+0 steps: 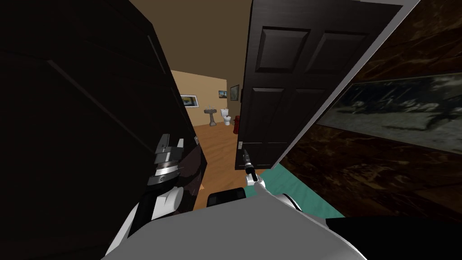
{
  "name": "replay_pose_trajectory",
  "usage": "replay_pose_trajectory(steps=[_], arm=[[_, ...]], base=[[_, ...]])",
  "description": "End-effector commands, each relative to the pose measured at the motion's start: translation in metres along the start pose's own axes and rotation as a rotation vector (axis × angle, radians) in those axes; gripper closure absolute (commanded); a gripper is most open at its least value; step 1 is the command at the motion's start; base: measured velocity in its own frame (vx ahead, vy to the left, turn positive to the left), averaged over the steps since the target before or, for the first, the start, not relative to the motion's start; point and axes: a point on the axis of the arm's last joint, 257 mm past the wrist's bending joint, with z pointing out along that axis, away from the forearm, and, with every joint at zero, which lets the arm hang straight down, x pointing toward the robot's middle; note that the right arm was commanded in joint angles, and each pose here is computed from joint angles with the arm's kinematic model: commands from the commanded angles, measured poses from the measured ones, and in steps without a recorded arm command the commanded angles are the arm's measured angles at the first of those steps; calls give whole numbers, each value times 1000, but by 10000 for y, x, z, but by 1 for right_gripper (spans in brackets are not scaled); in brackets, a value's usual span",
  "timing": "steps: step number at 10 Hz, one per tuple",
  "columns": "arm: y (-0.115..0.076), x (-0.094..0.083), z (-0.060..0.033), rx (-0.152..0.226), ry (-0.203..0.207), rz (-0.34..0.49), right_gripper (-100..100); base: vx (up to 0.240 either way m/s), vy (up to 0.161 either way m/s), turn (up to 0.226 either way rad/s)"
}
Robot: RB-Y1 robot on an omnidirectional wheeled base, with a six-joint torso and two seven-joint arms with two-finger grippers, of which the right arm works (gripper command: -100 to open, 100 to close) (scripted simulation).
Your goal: Push the door open
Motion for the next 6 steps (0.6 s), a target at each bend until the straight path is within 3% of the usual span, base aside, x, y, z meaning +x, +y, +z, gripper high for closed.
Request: replay_pose_trajectory(steps=[1, 3, 6], arm=[[0, 0, 0, 0, 0, 0, -100], [-1, -86, -18, -3, -9, -10, -100], [-1, -152, -51, -10, -20, -15, -100]], base=[[-101, 59, -22], [123, -1, 30], [241, -13, 31]])
